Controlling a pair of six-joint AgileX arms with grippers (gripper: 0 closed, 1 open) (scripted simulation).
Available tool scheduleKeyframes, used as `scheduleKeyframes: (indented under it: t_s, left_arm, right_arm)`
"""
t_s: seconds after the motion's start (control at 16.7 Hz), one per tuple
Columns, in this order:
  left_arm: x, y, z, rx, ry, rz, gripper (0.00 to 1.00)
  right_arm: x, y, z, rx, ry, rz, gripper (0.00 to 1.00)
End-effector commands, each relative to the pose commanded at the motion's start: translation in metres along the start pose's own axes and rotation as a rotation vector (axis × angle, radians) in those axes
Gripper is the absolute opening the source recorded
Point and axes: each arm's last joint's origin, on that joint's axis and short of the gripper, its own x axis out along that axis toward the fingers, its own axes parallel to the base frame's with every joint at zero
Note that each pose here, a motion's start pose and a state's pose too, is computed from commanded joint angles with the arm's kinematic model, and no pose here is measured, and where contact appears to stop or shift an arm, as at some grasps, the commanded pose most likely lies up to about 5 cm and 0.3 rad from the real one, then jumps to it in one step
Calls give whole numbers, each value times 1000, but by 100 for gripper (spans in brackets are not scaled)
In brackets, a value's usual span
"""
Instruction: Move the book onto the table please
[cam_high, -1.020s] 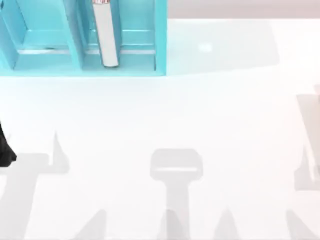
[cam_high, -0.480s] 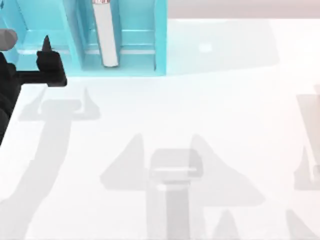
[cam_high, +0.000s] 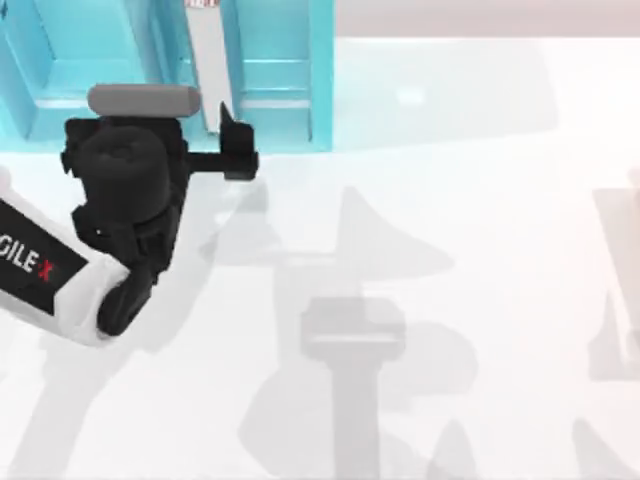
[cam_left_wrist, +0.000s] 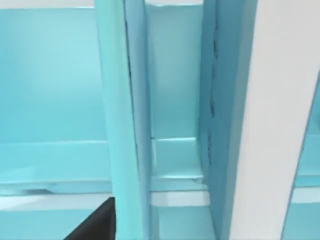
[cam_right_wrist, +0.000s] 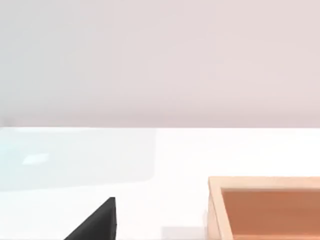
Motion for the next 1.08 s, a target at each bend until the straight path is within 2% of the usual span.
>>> scheduleKeyframes:
  t_s: [0.24,0.72,1.08]
  left_arm:
    - [17,-19,-21,-9,-34,-7,100]
    - [21,-19,-23,-10,-33,-5,100]
    - [76,-24,-22,-10,-38,-8,100]
  right_arm:
    - [0,0,0,0,0,0,100]
    - [0,0,0,0,0,0,100]
    - [0,0,0,0,0,0,100]
